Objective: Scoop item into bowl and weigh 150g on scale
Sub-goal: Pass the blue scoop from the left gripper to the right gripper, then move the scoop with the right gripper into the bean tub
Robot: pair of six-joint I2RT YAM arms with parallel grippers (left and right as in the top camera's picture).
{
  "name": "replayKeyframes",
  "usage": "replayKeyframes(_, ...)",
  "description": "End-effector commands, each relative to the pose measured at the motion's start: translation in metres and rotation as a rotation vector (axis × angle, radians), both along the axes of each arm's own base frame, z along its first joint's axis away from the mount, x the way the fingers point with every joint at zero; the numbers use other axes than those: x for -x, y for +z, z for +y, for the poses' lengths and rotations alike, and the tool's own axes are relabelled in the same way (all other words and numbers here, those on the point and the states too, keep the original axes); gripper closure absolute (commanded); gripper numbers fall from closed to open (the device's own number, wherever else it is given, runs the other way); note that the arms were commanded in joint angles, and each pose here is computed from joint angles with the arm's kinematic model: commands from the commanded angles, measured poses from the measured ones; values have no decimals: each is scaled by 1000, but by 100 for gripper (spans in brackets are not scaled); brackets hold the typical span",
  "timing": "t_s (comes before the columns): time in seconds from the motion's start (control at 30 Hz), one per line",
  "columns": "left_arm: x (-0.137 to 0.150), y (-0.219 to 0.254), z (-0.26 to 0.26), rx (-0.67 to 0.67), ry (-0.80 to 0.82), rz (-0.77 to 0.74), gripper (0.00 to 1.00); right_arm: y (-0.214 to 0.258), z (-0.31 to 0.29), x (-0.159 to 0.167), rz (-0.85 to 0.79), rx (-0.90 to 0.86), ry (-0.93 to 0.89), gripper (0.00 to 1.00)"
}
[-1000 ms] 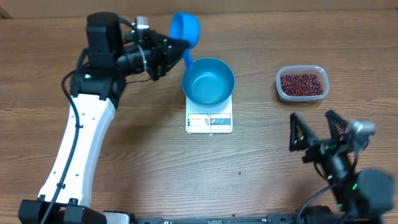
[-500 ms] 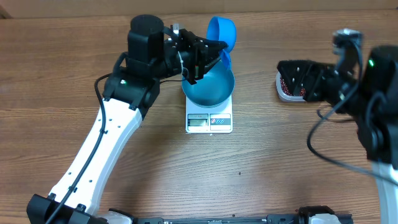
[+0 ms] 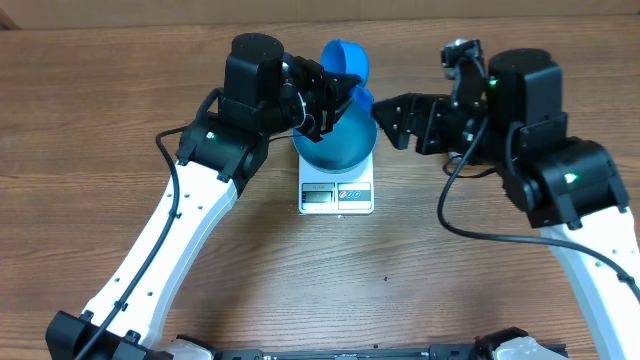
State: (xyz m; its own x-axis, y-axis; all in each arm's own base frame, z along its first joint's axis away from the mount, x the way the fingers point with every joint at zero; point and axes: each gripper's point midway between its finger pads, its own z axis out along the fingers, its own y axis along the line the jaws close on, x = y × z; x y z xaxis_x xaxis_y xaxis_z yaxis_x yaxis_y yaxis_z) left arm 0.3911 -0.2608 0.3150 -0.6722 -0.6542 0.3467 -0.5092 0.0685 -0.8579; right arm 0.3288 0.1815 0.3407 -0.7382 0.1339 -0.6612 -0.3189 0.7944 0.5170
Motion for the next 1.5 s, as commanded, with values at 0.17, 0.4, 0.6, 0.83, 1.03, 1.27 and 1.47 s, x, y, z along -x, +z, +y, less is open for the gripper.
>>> replayKeyframes(0.17, 1, 3, -5, -23, -2, -35, 96, -3, 19, -14, 1, 11, -81, 33)
replayKeyframes(0.4, 2, 3, -7, -22, -8, -36, 96, -10, 26, -28, 4, 2, -87, 49)
replayKeyframes(0.6, 4, 3, -10, -22, -16, -36, 96, -12, 30, -37, -6, -4, -87, 76)
replayKeyframes(0.83, 5, 3, -10, -22, -17, -36, 94, -12, 30, -38, -11, -4, -86, 96)
replayKeyframes(1.03, 1, 3, -7, -88, -31, -117, 21, -14, 16, -46, -35, 49, -162, 96)
replayKeyframes(1.27, -10, 1, 4, -419, -172, -506, 1, -8, 0, -42, -57, 146, -142, 97)
replayKeyframes(1.47, -11, 1, 7, -594, -293, -727, 0, 24, -58, -34, -11, 209, -237, 97)
